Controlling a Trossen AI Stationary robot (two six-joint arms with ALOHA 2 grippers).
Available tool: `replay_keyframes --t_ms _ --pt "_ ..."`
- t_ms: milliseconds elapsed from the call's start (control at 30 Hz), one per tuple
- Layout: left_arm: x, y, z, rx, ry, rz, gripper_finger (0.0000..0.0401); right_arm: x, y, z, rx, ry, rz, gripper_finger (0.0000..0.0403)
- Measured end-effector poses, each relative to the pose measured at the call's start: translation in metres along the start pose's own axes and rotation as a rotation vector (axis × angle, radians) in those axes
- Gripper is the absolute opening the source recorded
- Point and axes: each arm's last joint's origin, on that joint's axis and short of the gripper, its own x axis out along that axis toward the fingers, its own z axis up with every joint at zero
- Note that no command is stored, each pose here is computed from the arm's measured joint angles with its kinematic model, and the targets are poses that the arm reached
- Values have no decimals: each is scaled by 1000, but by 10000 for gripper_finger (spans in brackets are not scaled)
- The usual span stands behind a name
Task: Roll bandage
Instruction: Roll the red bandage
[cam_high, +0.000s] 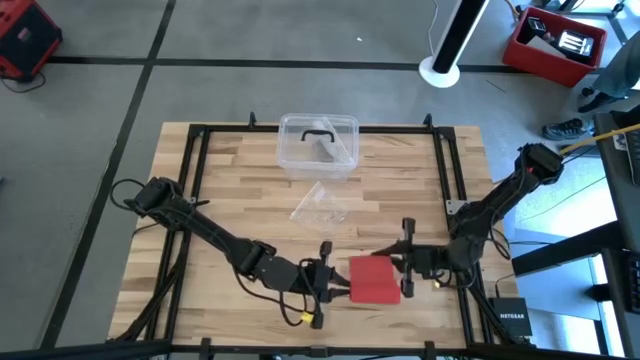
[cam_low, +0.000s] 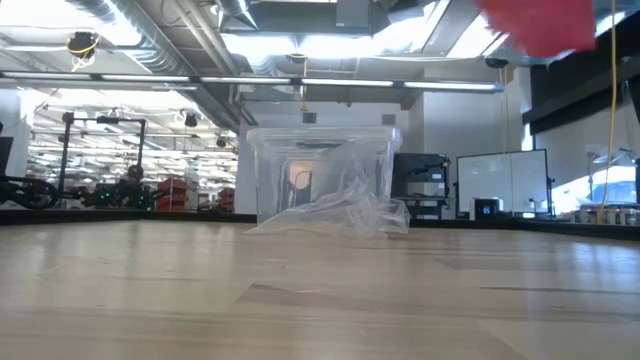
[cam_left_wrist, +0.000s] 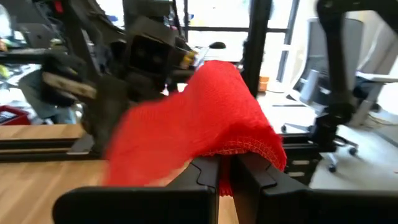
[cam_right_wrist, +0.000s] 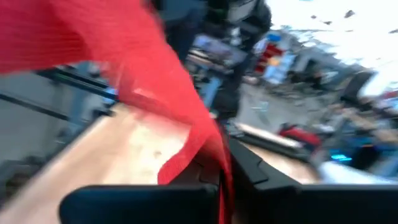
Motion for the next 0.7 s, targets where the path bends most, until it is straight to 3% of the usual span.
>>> replay_keyframes --t_ms 233,433,533,700 --pt "-5 -15 -1 -47 17 -159 13 -4 -15 14 -201 36 -172 8" --pt "-8 -21 7 -6 -75 -178 13 -3 -21 10 -159 62 -199 4" --pt "-10 -19 18 52 -168 -122 13 -2 -17 2 -128 103 -167 7" --pt "-25 1 47 61 -210 97 13 -2 -12 -6 14 131 -101 3"
